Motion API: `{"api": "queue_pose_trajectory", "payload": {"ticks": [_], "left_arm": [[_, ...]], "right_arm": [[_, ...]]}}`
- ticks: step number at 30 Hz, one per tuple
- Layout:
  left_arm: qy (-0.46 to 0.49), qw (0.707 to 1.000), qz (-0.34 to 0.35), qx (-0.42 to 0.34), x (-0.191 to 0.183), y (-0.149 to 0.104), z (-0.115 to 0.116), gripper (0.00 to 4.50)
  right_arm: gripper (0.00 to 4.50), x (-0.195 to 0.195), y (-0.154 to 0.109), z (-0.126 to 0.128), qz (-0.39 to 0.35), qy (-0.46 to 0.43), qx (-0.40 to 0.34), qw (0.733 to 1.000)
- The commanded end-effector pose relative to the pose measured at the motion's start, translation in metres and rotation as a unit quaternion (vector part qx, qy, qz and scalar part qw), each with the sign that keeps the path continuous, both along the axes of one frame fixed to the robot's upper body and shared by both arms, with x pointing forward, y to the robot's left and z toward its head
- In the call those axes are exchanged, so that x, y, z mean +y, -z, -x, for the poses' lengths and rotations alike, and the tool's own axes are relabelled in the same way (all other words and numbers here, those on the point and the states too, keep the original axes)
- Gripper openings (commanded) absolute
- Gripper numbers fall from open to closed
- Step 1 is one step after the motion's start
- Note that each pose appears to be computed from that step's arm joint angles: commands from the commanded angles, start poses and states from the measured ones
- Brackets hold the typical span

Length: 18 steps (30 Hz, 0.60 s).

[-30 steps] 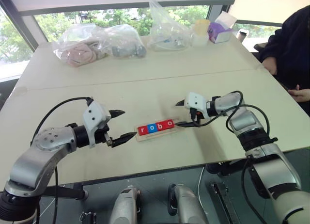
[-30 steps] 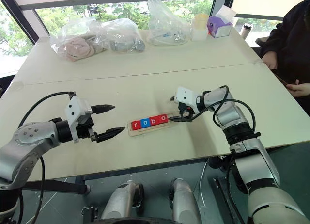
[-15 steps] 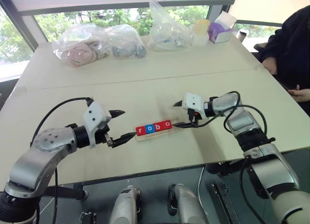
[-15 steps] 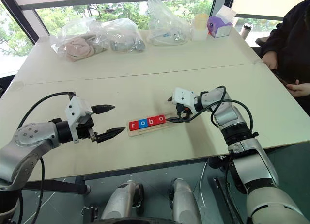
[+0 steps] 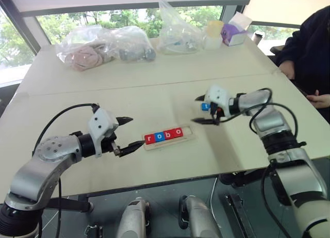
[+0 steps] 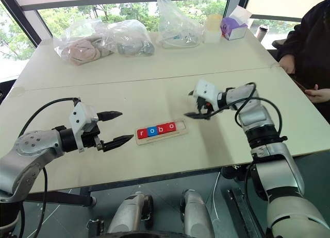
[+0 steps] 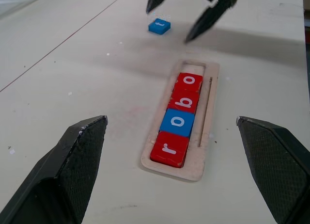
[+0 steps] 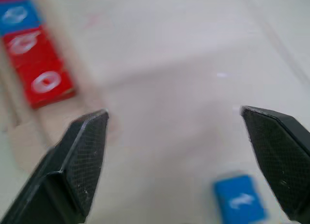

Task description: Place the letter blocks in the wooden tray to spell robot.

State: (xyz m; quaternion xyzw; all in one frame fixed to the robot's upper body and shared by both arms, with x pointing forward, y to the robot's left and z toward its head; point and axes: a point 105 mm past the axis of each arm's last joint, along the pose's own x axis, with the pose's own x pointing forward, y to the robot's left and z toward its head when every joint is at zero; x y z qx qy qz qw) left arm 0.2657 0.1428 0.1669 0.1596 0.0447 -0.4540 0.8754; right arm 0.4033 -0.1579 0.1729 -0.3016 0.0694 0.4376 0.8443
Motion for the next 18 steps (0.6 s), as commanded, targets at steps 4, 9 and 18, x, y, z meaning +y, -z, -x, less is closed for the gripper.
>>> {"api": "queue_pose_trajectory", "payload": {"ticks": [4, 9, 18], "left_arm": [[0.009, 1.000, 0.001, -0.020, -0.003, -0.007, 0.000, 4.50], [0.013, 1.000, 0.000, -0.022, -0.004, -0.008, -0.002, 4.50], [0.016, 1.000, 0.001, -0.025, -0.005, -0.010, -0.003, 4.50]], "right_arm": [[4.45, -0.028, -0.013, -0.033, -0.137, 0.238, -0.022, 0.961], [4.45, -0.024, 0.003, -0.032, -0.198, 0.361, 0.012, 0.911], [4.45, -0.003, 0.035, -0.016, -0.206, 0.446, 0.065, 0.868]]}}
